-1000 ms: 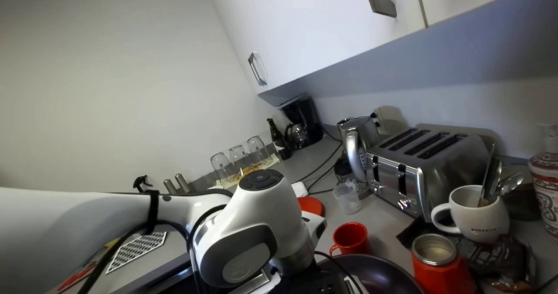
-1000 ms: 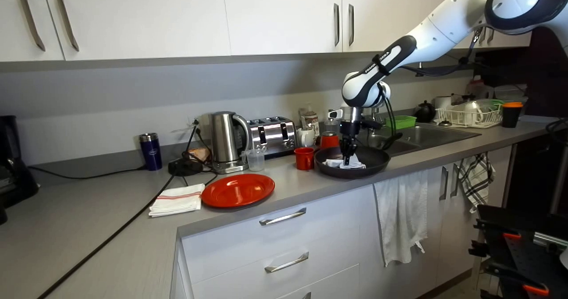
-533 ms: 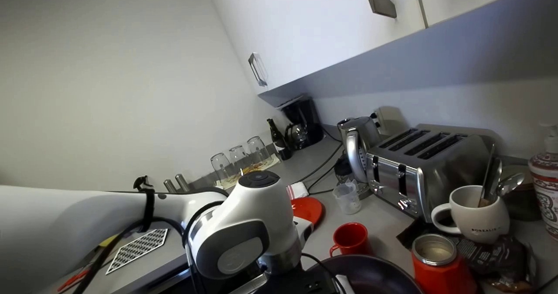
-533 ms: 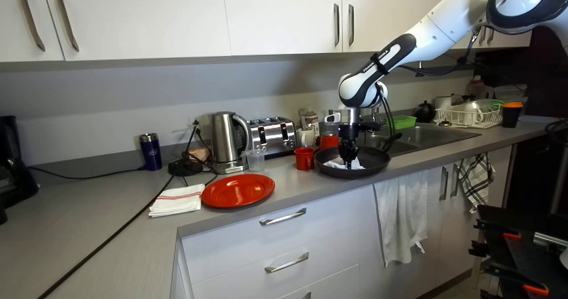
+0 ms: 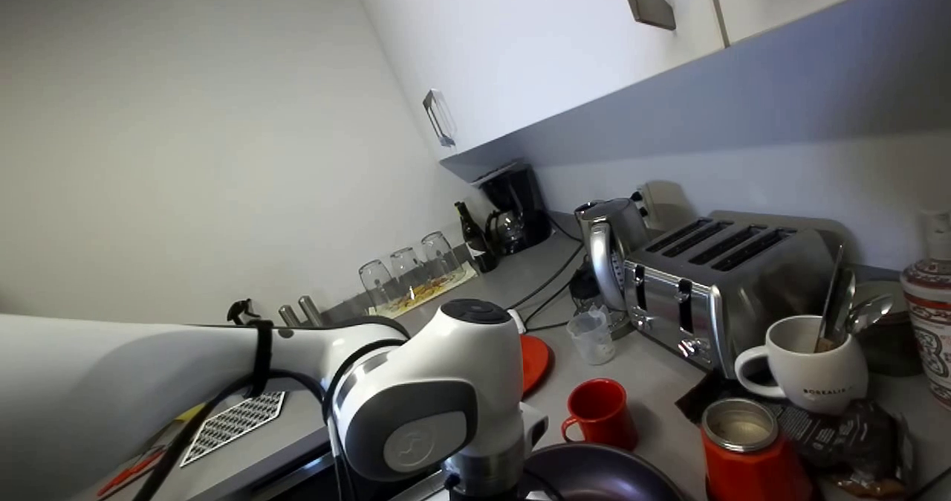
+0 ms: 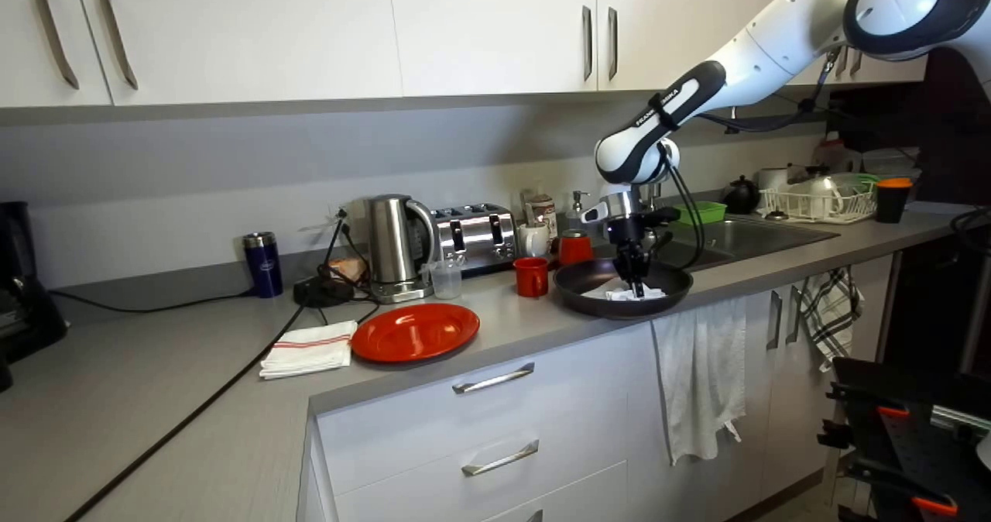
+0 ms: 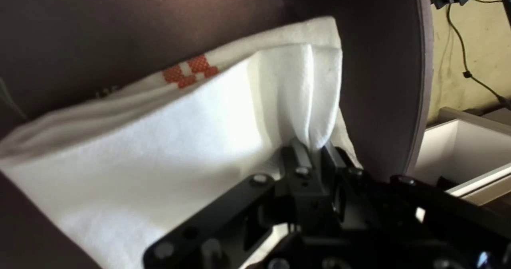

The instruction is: Wipe the pan with a towel

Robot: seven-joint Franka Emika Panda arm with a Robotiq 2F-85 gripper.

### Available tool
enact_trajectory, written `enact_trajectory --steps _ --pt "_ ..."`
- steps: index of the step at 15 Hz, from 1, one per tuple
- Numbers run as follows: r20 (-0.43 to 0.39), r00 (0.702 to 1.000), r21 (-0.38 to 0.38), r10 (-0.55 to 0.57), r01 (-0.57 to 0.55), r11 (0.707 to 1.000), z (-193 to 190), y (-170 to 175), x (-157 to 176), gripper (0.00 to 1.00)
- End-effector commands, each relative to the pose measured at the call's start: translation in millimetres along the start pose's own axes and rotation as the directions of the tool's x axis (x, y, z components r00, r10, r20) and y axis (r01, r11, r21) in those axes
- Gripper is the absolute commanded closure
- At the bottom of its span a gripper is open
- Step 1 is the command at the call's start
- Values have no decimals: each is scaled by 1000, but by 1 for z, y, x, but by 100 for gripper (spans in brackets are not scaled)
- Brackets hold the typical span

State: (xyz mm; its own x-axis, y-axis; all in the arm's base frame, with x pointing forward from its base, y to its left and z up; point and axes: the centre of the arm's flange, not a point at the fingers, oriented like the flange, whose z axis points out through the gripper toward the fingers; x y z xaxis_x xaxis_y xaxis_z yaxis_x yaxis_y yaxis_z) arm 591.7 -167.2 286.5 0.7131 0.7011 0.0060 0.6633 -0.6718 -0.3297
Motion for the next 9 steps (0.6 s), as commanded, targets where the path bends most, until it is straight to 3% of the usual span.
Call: enact_trajectory --steps 1,9 --pt "-4 999 -42 45 -45 998 -4 7 5 93" --pt "58 955 -80 291 -286 955 -13 55 -20 94"
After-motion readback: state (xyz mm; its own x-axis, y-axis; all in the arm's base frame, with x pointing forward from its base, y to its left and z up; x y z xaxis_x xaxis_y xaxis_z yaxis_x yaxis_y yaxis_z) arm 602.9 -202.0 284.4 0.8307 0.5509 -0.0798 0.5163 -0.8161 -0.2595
